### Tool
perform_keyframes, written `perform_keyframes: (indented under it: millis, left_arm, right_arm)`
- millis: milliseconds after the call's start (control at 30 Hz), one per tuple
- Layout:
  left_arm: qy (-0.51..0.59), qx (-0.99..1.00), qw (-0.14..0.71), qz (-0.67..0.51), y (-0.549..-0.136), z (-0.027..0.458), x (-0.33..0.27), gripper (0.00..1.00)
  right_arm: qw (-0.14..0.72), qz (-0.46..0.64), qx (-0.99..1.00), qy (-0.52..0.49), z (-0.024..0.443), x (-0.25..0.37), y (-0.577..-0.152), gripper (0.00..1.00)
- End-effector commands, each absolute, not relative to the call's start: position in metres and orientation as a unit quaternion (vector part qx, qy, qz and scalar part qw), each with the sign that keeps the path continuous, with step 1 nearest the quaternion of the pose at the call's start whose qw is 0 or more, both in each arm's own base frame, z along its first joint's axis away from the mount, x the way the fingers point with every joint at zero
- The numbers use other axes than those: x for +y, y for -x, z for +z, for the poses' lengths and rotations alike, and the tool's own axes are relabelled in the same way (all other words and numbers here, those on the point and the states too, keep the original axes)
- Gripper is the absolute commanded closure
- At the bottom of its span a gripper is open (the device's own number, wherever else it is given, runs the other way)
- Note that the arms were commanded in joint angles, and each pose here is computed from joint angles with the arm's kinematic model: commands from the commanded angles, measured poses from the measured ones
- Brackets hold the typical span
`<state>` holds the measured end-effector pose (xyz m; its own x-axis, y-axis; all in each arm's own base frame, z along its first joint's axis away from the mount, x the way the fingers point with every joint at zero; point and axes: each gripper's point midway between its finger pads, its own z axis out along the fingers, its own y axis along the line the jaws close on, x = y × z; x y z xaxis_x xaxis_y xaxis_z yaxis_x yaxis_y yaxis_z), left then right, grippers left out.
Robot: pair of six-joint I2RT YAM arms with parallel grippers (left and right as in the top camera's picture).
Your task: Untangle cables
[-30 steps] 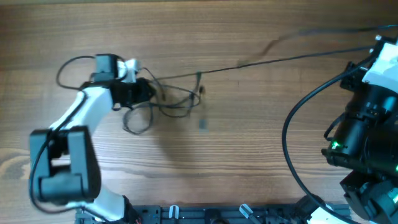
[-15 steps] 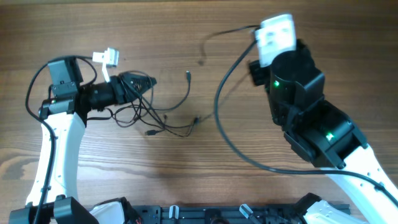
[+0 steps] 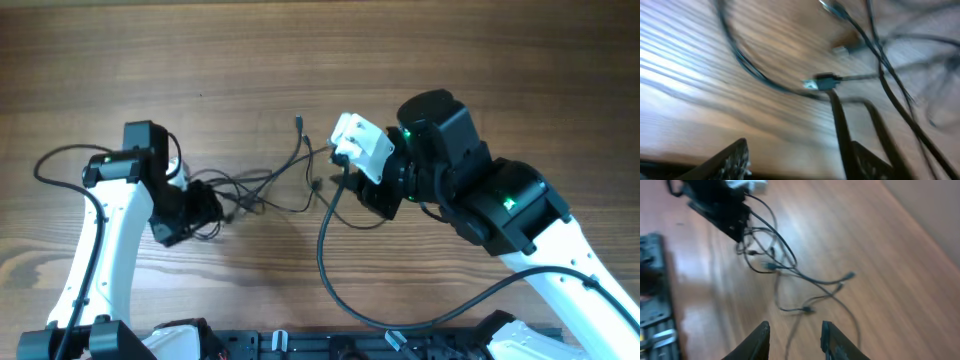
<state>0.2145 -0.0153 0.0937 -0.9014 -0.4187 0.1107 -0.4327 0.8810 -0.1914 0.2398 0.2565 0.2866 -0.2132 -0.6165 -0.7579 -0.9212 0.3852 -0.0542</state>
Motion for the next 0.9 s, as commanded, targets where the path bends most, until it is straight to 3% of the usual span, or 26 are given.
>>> perform_keyframes:
  millis: [0, 67, 200, 267, 333, 467, 500, 533, 567, 600, 767, 800, 867]
  left_arm:
    - [-0.153, -0.924, 0.072, 0.342, -0.207, 0.134, -0.098, 0.27]
    - [-0.074, -0.893, 0.081, 0.437, -0.196, 0.16, -0.135, 0.23]
    - [0.027, -0.905, 0.121, 0.407, -0.162, 0.155, -0.163, 0.23]
    - [0.039, -0.953, 0.146, 0.265, -0.147, 0.124, -0.142, 0.35]
    - [-0.036, -0.984, 0.141, 0.105, -0.147, 0.103, -0.111, 0.33]
    - [-0.067, -0.997, 0.021, -0.043, -0.188, 0.091, -0.072, 0.27]
    - [-0.067, -0.995, -0.01, -0.076, -0.201, 0.092, -0.061, 0.29]
    - [-0.068, -0.991, -0.049, -0.106, -0.216, 0.095, -0.051, 0.38]
    - [-0.067, -0.991, -0.06, -0.1, -0.222, 0.095, -0.054, 0.46]
    - [-0.067, -0.995, -0.042, -0.055, -0.217, 0.092, -0.07, 0.46]
    - [-0.066, -0.997, -0.006, -0.031, -0.203, 0.09, -0.078, 0.34]
    - [-0.059, -0.998, -0.001, -0.022, -0.202, 0.09, -0.081, 0.2]
    - [0.03, -0.999, 0.026, 0.036, -0.192, 0.09, -0.1, 0.17]
  right_arm:
    - [0.321, 0.25, 0.743, 0.532, 0.272, 0.269, -0.23, 0.64]
    - [0.308, 0.249, 0.748, 0.532, 0.263, 0.271, -0.233, 0.64]
    - [0.298, 0.229, 0.763, 0.527, 0.25, 0.27, -0.243, 0.63]
    - [0.298, 0.229, 0.763, 0.527, 0.25, 0.27, -0.243, 0.61]
    - [0.298, 0.229, 0.762, 0.527, 0.25, 0.27, -0.243, 0.6]
    - [0.3, 0.229, 0.762, 0.527, 0.251, 0.27, -0.244, 0.6]
    - [0.299, 0.229, 0.762, 0.526, 0.25, 0.27, -0.244, 0.6]
    - [0.298, 0.23, 0.763, 0.526, 0.25, 0.27, -0.243, 0.6]
    - [0.294, 0.229, 0.764, 0.526, 0.249, 0.269, -0.242, 0.6]
    - [0.277, 0.228, 0.771, 0.526, 0.244, 0.265, -0.237, 0.59]
    - [0.202, 0.222, 0.784, 0.544, 0.219, 0.25, -0.215, 0.59]
    - [0.193, 0.214, 0.778, 0.558, 0.205, 0.252, -0.219, 0.59]
    - [0.193, 0.214, 0.778, 0.558, 0.188, 0.26, -0.229, 0.59]
